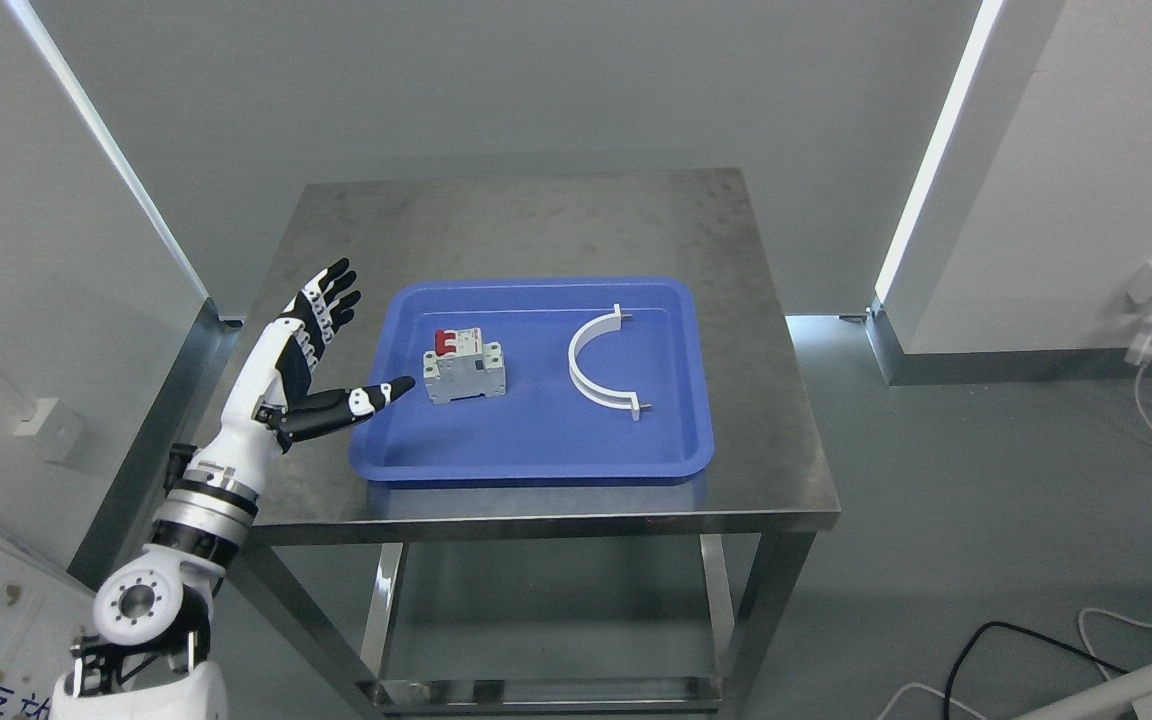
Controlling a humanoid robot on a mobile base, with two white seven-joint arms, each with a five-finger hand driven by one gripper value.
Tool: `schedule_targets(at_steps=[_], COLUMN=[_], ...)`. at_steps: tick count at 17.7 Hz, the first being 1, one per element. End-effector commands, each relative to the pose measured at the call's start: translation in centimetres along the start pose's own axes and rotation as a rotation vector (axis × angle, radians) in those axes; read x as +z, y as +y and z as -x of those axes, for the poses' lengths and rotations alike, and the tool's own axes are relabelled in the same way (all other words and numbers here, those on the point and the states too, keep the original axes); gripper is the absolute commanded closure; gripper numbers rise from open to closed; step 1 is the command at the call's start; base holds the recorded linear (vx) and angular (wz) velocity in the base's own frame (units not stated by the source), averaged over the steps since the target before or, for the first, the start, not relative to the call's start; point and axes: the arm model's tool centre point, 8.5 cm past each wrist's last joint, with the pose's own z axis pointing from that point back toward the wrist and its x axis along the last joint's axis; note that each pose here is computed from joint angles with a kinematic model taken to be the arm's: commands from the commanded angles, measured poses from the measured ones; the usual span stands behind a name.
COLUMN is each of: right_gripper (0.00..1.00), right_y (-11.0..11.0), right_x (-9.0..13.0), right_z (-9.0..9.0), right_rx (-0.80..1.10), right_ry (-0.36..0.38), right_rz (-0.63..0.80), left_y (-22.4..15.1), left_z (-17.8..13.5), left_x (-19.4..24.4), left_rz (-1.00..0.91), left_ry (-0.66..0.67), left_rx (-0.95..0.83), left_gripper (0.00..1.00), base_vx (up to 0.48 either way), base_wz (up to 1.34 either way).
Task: Place circuit breaker on shelf
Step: 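Reach the left hand toward the grey circuit breaker in the blue tray, then close the left hand around the circuit breaker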
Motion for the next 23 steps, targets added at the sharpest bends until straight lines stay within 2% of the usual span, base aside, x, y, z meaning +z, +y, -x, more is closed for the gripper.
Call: schedule_targets(at_steps=[1, 5, 7, 9, 16, 21, 23], right_gripper=[0.0, 0.0, 0.0, 0.0, 0.0, 0.0, 0.0], right_y=[-1.0, -1.0, -1.0, -1.0, -1.0, -1.0, -1.0], right_x=[-0.1, -0.1, -0.1, -0.1, -0.1, -0.1, -0.1], right_z=[0.6, 0.6, 0.6, 0.6, 0.7, 0.6, 0.6], right_rx=[0.031, 0.031, 0.031, 0.031, 0.031, 0.031, 0.031], right_ry=[0.055, 0.055, 0.055, 0.055, 0.057, 0.055, 0.055], right_rz=[0.012, 0.012, 0.012, 0.012, 0.012, 0.012, 0.012], left_y=[-2.6, -4.2, -4.8, -5.4, -4.6, -4.4, -4.6], left_z=[-0.8, 0.1, 0.4, 1.0, 2.4, 3.1, 3.2], left_x=[-3.4, -3.7, -3.8, -4.2, -5.7, -6.1, -6.2], left_rz=[0.174, 0.26, 0.284, 0.286, 0.267, 0.271, 0.271], left_ry=[0.098, 0.152, 0.166, 0.206, 0.289, 0.32, 0.317], left_rx=[-0.272, -0.343, -0.333, -0.314, -0.376, -0.39, -0.383], left_gripper=[0.03, 0.04, 0.09, 0.1, 0.12, 0.23, 0.32], base_vx=[0.002, 0.001, 0.0, -0.001, -0.001, 0.0, 0.0], base_wz=[-0.02, -0.01, 0.0, -0.02, 0.01, 0.0, 0.0])
